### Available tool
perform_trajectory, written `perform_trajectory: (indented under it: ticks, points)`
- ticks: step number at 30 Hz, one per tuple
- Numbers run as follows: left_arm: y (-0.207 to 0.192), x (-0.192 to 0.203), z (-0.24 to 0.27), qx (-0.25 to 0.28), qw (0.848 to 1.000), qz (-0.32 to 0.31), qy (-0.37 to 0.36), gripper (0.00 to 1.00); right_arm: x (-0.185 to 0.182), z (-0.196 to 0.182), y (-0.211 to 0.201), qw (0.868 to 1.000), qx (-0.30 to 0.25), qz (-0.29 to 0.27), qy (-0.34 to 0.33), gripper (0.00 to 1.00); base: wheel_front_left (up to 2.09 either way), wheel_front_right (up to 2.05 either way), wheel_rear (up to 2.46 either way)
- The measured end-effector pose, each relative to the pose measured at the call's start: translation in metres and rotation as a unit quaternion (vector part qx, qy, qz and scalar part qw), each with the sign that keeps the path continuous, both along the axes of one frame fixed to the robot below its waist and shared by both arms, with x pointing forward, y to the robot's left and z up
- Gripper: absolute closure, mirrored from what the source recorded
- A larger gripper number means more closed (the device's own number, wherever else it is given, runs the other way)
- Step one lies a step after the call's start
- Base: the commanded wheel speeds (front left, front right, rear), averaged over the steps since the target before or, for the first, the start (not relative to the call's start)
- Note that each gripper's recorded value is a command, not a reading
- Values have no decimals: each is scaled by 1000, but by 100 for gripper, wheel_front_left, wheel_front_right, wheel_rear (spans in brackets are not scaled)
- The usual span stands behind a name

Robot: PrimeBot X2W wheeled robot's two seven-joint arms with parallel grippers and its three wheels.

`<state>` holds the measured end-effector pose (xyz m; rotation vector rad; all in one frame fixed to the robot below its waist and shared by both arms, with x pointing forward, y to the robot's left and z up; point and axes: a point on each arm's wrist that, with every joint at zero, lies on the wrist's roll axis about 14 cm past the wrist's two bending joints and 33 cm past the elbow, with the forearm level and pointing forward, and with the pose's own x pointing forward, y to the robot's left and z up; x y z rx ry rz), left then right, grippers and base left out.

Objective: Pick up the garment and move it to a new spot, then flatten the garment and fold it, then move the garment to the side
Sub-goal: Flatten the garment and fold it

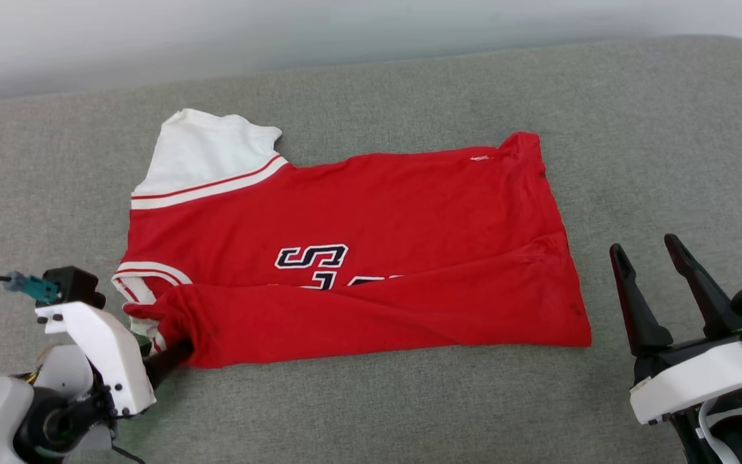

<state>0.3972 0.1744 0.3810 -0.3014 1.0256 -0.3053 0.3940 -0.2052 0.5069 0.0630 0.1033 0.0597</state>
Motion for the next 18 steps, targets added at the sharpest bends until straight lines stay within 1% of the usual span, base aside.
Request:
perform_trajectory:
  ticks: [1,2,3,4,8,10,12,14,16,18]
  points:
    - [-3,0,-4,-8,1000,1,13,17,1,-2,-1,1000,-1,0,5,0,0,0,0]
    - [-4,0,-8,-13,1000,5,25,53,3,-3,-1,1000,-2,0,4,0,0,0,0]
    - [-6,-1,-11,-19,999,7,33,75,4,-4,-2,1000,-4,0,5,0,0,0,0]
    - [-7,0,-12,-22,999,9,36,100,5,-4,-2,1000,-5,0,5,0,0,0,0]
    - [-14,-3,-14,-46,998,17,38,100,6,-10,-4,1000,-1,3,24,0,0,0,0]
    - [-16,-3,-12,-52,998,18,32,100,5,-18,-4,999,8,7,51,0,0,0,0]
    - [-14,-3,-9,-53,998,23,21,100,3,-32,-6,995,19,13,98,0,0,0,0]
    - [-12,-1,-3,-53,998,25,7,100,0,-46,-7,988,27,22,149,0,0,0,0]
    - [-9,0,3,-50,998,28,-10,100,-6,-62,-9,976,30,33,211,0,0,0,0]
    - [-7,2,12,-49,998,29,-29,100,-9,-74,-9,962,30,46,269,0,0,0,0]
